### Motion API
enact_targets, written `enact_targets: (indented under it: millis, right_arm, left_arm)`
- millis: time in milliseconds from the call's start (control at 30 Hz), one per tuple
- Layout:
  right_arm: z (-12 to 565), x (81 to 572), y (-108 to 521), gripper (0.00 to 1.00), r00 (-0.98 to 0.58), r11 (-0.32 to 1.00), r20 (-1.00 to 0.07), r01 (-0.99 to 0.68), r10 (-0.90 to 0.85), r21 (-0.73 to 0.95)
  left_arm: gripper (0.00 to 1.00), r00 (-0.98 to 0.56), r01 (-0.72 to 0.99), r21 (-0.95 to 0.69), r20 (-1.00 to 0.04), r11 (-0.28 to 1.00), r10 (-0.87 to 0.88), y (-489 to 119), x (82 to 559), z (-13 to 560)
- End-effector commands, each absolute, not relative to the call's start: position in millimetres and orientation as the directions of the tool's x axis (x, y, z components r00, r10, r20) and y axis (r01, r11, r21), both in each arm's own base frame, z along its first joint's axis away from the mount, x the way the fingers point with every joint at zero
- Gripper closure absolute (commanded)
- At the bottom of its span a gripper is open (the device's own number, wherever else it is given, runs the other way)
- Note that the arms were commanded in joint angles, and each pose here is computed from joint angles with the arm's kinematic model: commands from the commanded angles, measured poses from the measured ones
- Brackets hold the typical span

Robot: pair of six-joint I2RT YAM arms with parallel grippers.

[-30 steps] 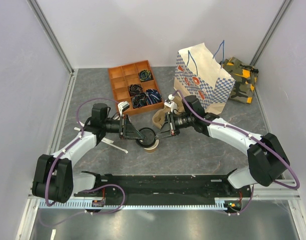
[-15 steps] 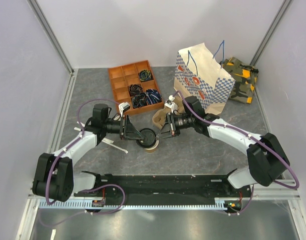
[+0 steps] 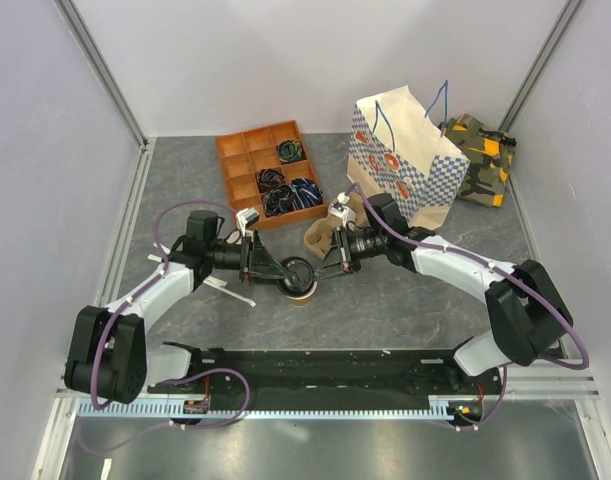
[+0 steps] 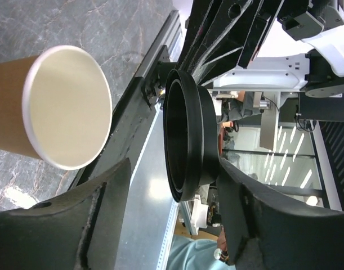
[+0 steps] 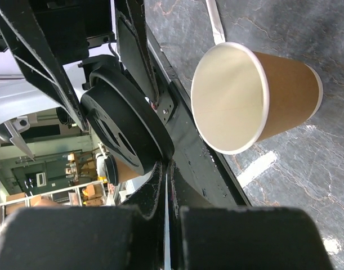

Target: Pack the takeout coffee

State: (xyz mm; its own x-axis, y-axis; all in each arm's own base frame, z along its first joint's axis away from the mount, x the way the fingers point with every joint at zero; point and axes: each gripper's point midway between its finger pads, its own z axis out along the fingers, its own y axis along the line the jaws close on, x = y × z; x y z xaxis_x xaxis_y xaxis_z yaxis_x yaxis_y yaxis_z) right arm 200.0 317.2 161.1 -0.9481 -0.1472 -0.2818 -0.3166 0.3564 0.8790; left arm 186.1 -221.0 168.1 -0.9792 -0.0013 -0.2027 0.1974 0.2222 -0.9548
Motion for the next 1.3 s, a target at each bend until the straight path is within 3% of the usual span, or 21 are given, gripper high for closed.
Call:
enact_targets:
  millis: [0, 33, 133, 533, 633, 733, 833, 967, 1267]
  right_arm:
    - [161.5, 204.5, 317.5, 1.0, -0.939, 0.342, -0.309, -0.344, -0.152, 0.875]
    - [161.2, 204.5, 316.7, 1.0, -0.94, 0.346, -0.306, -0.34, -0.151, 0.875]
    - [157.8, 205.8, 313.3, 1.0, -0.936, 0.375, -0.316, -0.351, -0.153, 0.858]
    - [142.7, 215.4, 287.1, 1.0, -0.929, 0.612, -0.311, -0.366, -0.199, 0.701]
    - [143.5, 219.3, 282.6, 1.0, -0.926, 0.652, -0.301, -0.374, -0.227, 0.659]
    - [147.9, 219.1, 284.7, 1.0, -0.924, 0.66, -0.285, -0.381, -0.254, 0.648]
    - [148.4, 218.4, 290.3, 1.0, -0.923, 0.658, -0.277, -0.385, -0.268, 0.647]
    - [144.8, 219.8, 298.9, 1.0, -0.928, 0.672, -0.259, -0.372, -0.268, 0.64]
    - [140.7, 224.0, 306.7, 1.0, -0.937, 0.693, -0.228, -0.348, -0.263, 0.631]
  left_arm:
    - [0.28, -0.965, 0.253, -0.933, -0.263, 0.257, -0.005, -219.1, 192.0, 167.5]
    - [0.24, -0.962, 0.259, -0.927, -0.273, 0.271, -0.015, -218.3, 193.9, 167.4]
    - [0.22, -0.954, 0.279, -0.915, -0.3, 0.292, -0.027, -216.2, 192.3, 167.9]
    - [0.19, -0.901, 0.371, -0.856, -0.425, 0.359, -0.082, -205.2, 191.1, 184.5]
    - [0.19, -0.864, 0.435, -0.819, -0.497, 0.375, -0.082, -202.5, 191.6, 197.6]
    - [0.2, -0.79, 0.538, -0.735, -0.611, 0.413, -0.058, -197.2, 194.6, 205.4]
    - [0.22, -0.755, 0.565, -0.693, -0.653, 0.448, -0.058, -192.3, 195.7, 205.5]
    - [0.28, -0.717, 0.592, -0.66, -0.693, 0.462, -0.071, -190.0, 200.1, 215.9]
    - [0.29, -0.711, 0.593, -0.653, -0.7, 0.472, -0.075, -189.2, 202.2, 211.9]
